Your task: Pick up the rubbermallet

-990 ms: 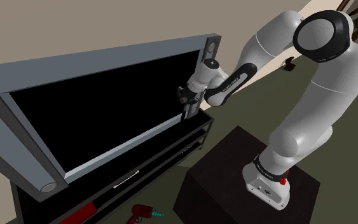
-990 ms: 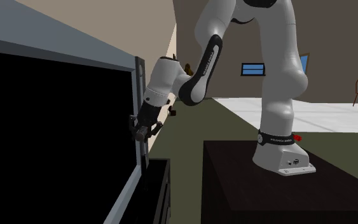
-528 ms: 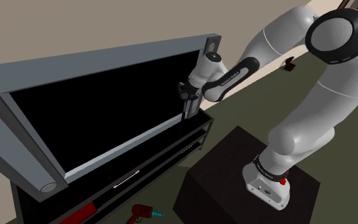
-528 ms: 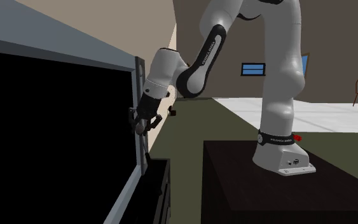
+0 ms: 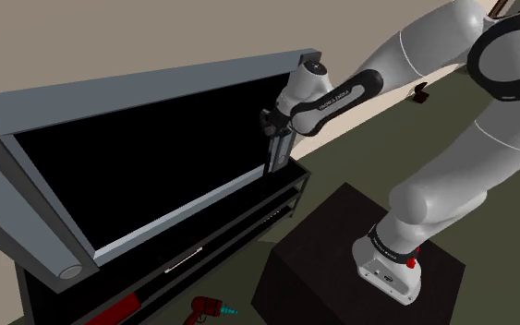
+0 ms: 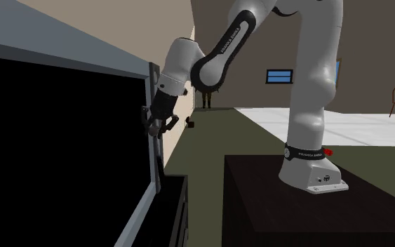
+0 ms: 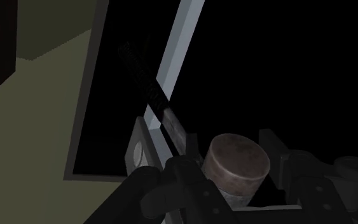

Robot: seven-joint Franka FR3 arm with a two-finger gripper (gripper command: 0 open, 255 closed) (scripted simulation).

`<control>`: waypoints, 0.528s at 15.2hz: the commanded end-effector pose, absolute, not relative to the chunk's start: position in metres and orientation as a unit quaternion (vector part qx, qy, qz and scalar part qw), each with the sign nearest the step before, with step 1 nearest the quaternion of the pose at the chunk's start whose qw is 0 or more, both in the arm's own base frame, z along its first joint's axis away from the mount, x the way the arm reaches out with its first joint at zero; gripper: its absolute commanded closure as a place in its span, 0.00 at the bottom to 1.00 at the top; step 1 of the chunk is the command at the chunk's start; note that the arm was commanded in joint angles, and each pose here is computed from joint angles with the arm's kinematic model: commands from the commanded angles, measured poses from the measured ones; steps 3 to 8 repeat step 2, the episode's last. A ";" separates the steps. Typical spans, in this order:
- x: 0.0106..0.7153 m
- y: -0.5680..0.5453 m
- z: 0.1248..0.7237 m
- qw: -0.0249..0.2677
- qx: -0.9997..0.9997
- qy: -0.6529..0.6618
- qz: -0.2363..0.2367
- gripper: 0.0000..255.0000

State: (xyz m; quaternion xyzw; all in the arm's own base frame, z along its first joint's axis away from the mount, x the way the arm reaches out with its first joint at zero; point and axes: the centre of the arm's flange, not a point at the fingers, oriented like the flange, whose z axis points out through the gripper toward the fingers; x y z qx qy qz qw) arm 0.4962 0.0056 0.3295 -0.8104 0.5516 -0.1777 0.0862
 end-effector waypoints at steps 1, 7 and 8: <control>0.496 0.006 0.335 0.087 -0.810 0.552 -0.177 1.00; 0.496 0.006 0.335 0.087 -0.810 0.552 -0.177 1.00; 0.496 0.006 0.335 0.087 -0.810 0.552 -0.177 1.00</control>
